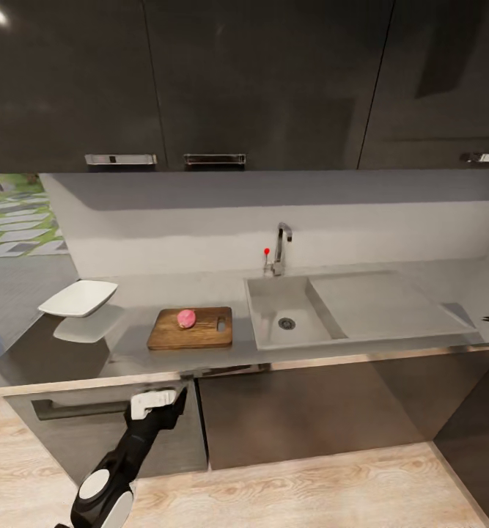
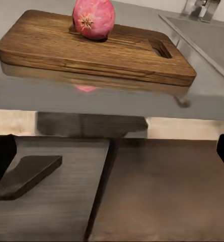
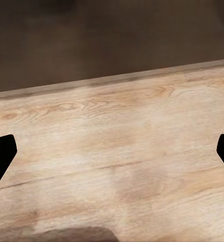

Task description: In the kitchen, take the Vidalia onion out of the sink, dice it on the chopping board with the paring knife, put the diced onion into the bowl on the countertop, then place both the paring knife and the chopping board into the sink.

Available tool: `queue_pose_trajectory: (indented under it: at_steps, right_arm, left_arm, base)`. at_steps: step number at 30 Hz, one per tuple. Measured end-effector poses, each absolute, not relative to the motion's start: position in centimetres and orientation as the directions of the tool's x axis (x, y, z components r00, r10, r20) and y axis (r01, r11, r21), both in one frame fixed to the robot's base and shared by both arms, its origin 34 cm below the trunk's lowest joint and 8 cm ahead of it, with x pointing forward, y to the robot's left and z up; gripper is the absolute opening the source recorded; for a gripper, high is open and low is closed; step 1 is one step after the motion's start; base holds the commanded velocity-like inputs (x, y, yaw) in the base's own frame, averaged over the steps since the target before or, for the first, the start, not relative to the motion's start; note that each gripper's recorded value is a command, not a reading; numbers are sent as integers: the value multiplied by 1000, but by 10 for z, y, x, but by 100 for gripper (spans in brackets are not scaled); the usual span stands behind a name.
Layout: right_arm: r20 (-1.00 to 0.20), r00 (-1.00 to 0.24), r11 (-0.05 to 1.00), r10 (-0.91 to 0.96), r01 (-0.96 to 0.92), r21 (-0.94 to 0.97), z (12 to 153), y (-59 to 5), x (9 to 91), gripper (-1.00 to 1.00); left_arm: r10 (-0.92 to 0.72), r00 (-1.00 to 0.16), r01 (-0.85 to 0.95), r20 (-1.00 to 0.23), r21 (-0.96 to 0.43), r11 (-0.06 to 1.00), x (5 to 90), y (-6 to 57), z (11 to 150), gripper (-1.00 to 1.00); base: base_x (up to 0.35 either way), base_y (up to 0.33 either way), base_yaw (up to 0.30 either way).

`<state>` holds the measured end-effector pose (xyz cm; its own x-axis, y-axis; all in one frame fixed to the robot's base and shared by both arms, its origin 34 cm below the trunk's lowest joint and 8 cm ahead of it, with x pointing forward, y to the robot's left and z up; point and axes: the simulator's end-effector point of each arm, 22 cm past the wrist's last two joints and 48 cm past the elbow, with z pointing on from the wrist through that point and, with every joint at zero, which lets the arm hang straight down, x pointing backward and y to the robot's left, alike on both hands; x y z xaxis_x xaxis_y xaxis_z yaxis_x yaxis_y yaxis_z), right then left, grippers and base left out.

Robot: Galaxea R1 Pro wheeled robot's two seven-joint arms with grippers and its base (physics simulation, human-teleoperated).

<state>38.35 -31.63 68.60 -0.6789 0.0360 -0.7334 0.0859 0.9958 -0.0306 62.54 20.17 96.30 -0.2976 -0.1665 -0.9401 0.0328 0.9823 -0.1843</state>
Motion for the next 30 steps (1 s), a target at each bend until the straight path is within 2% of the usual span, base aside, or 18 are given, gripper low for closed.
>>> queue_pose_trajectory:
  at_steps: [6, 13, 24, 30]
  right_arm:
    - [-733, -679, 996, 36, 86, -30, 686, -316, 383, 100]
    - [-735, -678, 996, 34, 85, -32, 686, -317, 384, 100]
    - [-734, -678, 996, 32, 86, -36, 687, -319, 384, 100]
    - [-745, -667, 996, 27, 86, -41, 691, -321, 389, 100]
  left_arm:
    - [-141, -340, 15, -930, -155, 988, 585, 222, 929, 100]
    - [-129, -464, -6, -877, -142, 990, 517, 229, 876, 100]
    - [-74, -575, -25, -815, -73, 997, 442, 261, 821, 100]
    - [-75, -653, -100, -754, -12, 995, 409, 297, 773, 100]
  base:
    - [0, 0, 0]
    - [0, 0, 0]
    - [0, 0, 0]
    - [0, 0, 0]
